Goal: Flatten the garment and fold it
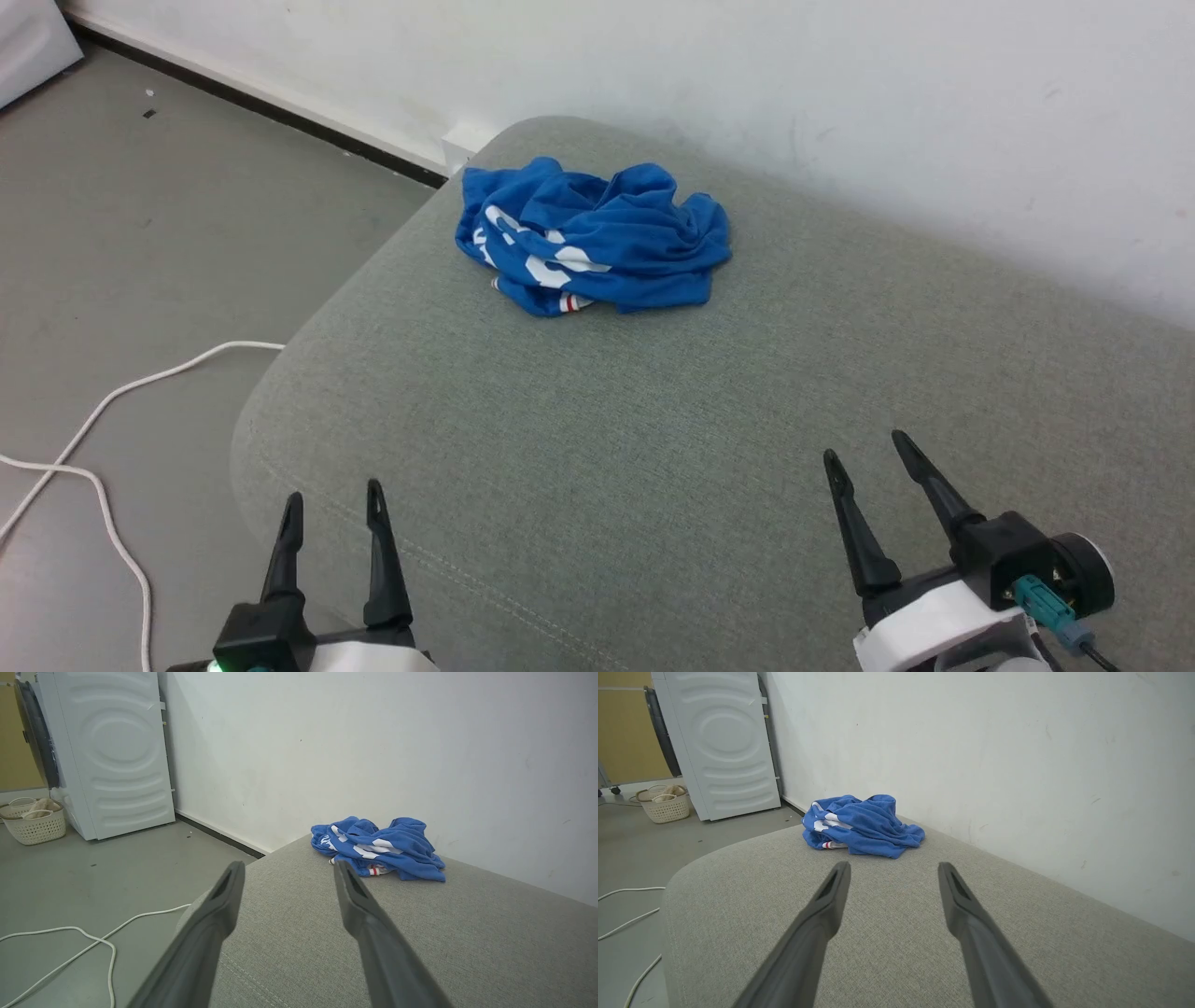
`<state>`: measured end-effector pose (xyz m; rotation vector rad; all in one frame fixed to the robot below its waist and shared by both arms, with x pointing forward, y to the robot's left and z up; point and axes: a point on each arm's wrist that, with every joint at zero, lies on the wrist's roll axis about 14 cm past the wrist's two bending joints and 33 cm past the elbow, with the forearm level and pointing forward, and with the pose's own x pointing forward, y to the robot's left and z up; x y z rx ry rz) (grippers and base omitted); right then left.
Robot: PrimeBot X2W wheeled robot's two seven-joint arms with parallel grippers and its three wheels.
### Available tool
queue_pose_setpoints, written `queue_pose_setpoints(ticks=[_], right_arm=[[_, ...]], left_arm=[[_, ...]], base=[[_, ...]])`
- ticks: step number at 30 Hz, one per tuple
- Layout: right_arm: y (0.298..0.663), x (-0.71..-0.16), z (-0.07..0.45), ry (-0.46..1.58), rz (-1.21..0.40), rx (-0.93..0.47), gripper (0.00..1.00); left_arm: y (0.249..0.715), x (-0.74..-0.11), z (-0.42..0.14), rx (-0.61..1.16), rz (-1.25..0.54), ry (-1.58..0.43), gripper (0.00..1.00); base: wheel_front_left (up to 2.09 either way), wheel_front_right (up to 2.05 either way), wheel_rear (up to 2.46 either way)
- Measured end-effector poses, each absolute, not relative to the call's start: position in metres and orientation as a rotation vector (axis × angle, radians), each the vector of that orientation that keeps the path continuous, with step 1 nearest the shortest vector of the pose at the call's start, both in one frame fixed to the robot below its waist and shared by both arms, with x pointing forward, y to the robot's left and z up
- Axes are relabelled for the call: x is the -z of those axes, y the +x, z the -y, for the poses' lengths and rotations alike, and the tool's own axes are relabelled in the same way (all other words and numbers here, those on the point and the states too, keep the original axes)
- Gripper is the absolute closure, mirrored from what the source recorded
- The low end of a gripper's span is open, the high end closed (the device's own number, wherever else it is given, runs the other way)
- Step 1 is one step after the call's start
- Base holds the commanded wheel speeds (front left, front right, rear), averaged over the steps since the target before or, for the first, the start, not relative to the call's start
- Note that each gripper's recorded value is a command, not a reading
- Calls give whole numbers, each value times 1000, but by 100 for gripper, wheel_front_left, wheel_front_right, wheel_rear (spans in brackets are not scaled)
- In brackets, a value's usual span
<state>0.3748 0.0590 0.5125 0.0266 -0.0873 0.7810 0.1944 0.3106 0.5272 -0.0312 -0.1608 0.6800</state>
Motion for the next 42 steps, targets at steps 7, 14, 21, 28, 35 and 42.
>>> queue_pose_setpoints(ticks=[7,14,21,28,35,42], right_arm=[[377,-512,-56,32,87,-772,0],[380,-513,-54,37,92,-762,0],[389,-517,-46,25,98,-732,0],[398,-518,-39,10,96,-708,0],[413,-518,-34,-5,98,-684,0],[435,-520,-17,-17,113,-650,0]], left_arm=[[199,-526,-308,-669,154,-32,0],[202,-528,-306,-665,157,-35,0],[228,-557,-312,-554,217,10,0],[277,-633,-326,-465,319,137,0],[336,-694,-336,-406,367,285,0],[406,-689,-345,-321,237,322,0]], base=[[0,0,0],[0,0,0],[0,0,0],[0,0,0],[0,0,0],[0,0,0]])
